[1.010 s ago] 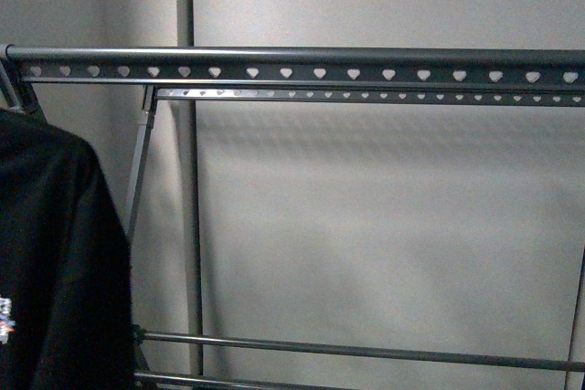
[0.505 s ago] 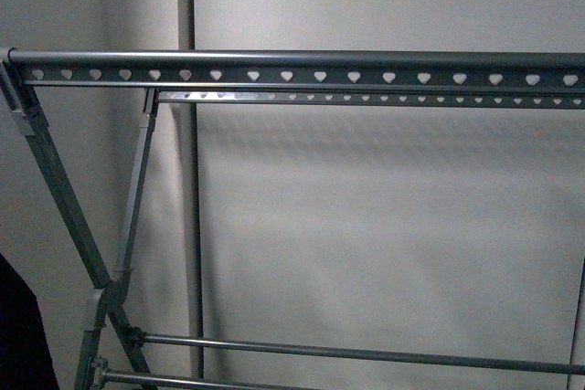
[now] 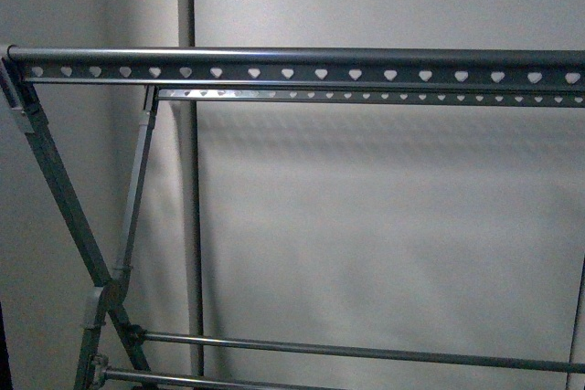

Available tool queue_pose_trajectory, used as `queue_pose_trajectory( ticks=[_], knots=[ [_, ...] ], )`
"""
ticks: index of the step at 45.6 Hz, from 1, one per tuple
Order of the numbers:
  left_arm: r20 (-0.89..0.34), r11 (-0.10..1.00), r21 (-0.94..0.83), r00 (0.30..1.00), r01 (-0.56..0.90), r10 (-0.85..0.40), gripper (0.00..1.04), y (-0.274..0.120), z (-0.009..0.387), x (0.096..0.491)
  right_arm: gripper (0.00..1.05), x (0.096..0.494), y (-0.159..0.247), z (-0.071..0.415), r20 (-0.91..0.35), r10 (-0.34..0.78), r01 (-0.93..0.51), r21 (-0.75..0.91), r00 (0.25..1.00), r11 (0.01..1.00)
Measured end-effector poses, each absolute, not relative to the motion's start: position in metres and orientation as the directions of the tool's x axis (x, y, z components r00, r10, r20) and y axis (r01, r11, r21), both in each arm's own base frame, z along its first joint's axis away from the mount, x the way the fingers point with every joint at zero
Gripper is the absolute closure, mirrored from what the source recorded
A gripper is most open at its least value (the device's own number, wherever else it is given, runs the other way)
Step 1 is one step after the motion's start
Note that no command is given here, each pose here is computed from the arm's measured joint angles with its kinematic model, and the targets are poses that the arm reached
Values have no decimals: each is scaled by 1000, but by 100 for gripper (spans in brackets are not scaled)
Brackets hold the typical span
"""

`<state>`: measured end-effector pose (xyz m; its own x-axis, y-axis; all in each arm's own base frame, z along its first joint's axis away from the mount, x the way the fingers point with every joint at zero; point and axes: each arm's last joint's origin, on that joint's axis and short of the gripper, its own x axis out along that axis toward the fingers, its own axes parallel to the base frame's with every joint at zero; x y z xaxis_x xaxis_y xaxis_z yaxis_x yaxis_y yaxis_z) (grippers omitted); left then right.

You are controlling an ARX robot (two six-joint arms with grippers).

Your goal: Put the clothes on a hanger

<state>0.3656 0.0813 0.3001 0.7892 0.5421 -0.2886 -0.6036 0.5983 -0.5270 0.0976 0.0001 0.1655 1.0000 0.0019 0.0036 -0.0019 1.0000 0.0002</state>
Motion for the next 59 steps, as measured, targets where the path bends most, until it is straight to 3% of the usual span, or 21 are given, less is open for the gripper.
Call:
queue_pose_trajectory(
  ticks=[11,17,20,24,32,35,40,43,49,51,59],
  knots=[
    [-347,622,-520,810,-585,472,57,82,300,362,7,98,0,165,4,2,-2,0,1000,1000],
    [-397,629,-510,810,-586,432,75,85,290,353,7,98,0,165,4,2,-2,0,1000,1000],
    [-436,645,-498,810,-580,391,90,88,280,344,7,98,0,165,4,2,-2,0,1000,1000],
    [-471,676,-486,817,-554,332,100,87,271,332,7,98,0,165,4,2,-2,0,1000,1000],
    [-504,808,-446,854,-384,128,101,69,265,298,7,98,0,165,4,2,-2,0,1000,1000],
    [-511,860,-443,859,-251,-13,101,55,262,282,7,98,0,165,4,2,-2,0,1000,1000],
    [-499,915,-376,799,149,-335,101,23,263,256,7,98,0,165,4,2,-2,0,1000,1000],
    [-468,907,-277,780,316,-415,101,15,269,254,7,98,0,165,4,2,-2,0,1000,1000],
    [-399,842,-47,762,538,-509,101,10,286,261,7,98,0,165,4,2,-2,0,1000,1000],
    [-355,759,116,740,641,-571,101,9,295,265,7,98,0,165,4,2,-2,0,1000,1000],
    [-371,476,390,607,789,-703,101,8,306,265,7,98,0,165,4,2,-2,0,1000,1000]
  ],
)
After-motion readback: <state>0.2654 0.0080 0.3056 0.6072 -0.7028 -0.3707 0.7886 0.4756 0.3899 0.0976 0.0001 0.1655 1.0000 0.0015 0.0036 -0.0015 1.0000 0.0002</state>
